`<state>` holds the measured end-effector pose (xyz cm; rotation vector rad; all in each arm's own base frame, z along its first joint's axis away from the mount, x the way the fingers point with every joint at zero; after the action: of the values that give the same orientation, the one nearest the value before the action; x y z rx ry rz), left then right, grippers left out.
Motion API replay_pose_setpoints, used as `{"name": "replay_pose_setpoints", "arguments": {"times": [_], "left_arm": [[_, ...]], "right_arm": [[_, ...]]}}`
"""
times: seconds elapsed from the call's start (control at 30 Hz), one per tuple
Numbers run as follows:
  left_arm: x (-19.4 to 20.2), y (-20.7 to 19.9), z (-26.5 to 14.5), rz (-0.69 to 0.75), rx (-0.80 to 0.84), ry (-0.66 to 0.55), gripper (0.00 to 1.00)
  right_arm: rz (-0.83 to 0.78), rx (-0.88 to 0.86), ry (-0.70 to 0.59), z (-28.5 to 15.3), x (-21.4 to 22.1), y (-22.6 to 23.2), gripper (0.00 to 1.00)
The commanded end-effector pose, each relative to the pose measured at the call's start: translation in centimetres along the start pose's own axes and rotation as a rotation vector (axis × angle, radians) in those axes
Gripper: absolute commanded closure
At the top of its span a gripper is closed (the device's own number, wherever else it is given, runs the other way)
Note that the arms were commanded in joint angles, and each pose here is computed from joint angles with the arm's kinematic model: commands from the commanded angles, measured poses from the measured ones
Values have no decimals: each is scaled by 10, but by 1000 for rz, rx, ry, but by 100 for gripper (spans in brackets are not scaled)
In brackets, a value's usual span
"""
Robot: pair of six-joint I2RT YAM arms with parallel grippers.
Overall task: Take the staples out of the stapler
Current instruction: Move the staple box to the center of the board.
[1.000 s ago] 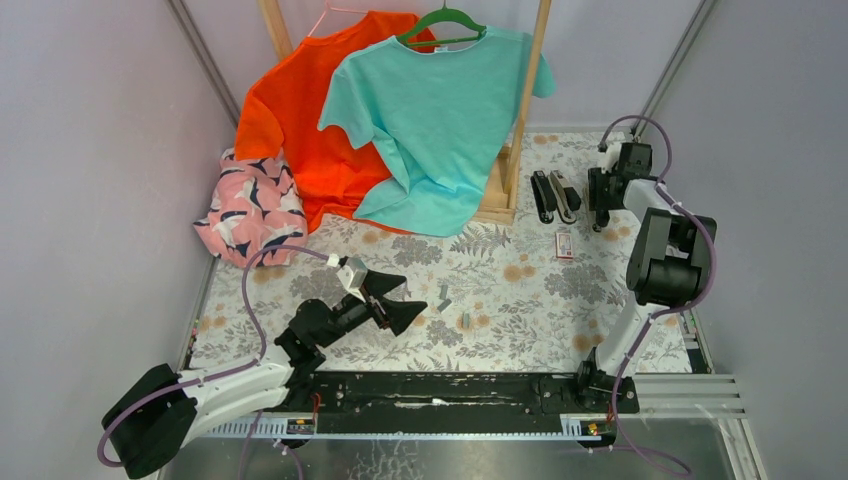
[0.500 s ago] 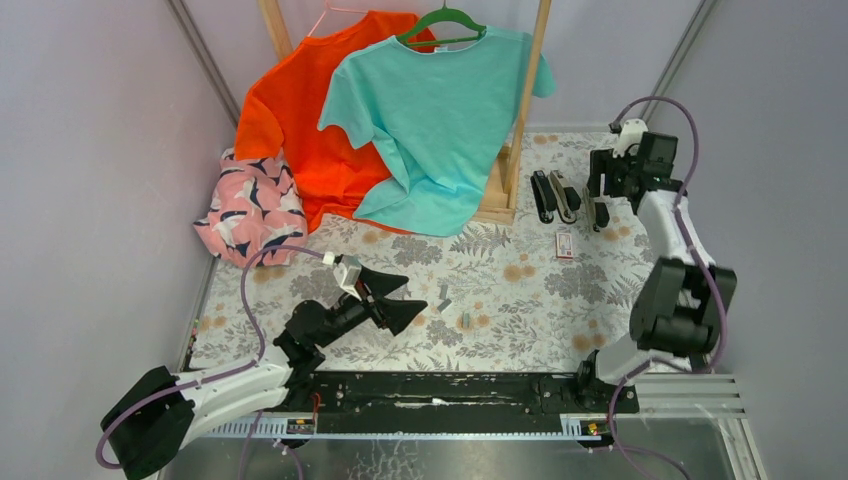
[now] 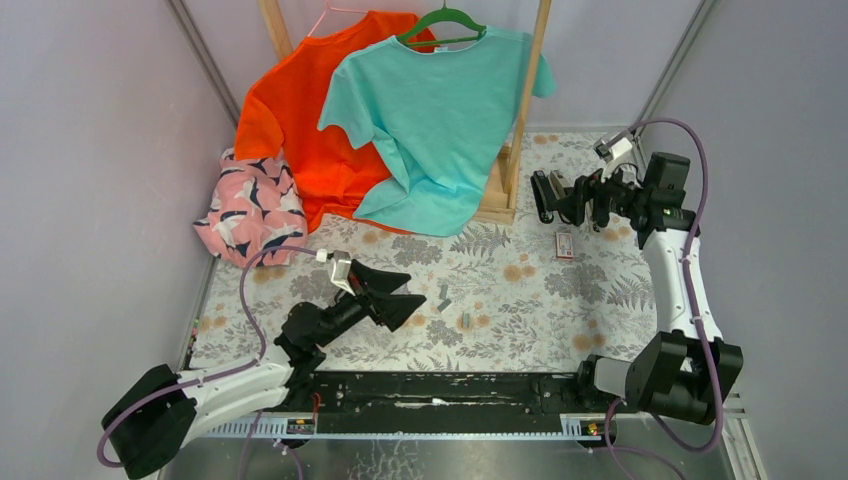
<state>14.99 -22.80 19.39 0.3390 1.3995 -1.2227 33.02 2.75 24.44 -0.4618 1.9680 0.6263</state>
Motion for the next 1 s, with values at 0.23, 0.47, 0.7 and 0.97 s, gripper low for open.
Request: {"name": "replay_pose_setpoints", "arguments": {"times": [0.23, 0.47, 0.7, 0.97], "left_arm": [[-6, -1, 3, -17, 15, -37, 0], [-3, 1, 3, -15, 5, -28, 0], [0, 4, 4, -12, -9, -21, 0], [3, 7, 4, -13, -18, -10, 0]], "right_arm": [[-43, -115, 16, 0, 14, 18, 22], [-16, -73, 101, 12, 39, -3, 22], [-12, 11, 212, 26, 71, -26, 22], [-43, 139, 356, 45, 107, -47, 21]]}}
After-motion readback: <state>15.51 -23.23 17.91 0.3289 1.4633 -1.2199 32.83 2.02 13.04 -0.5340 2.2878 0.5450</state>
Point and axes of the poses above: each gripper's point midway between its finger pads, its own z axis out along the fingers, its own y axis along the line the jaws close on, x = y × z, the point moved 3 cm from there along -z, back along the fingers, and after that the axes turned 8 degrees about z, right-handed, at the moved point
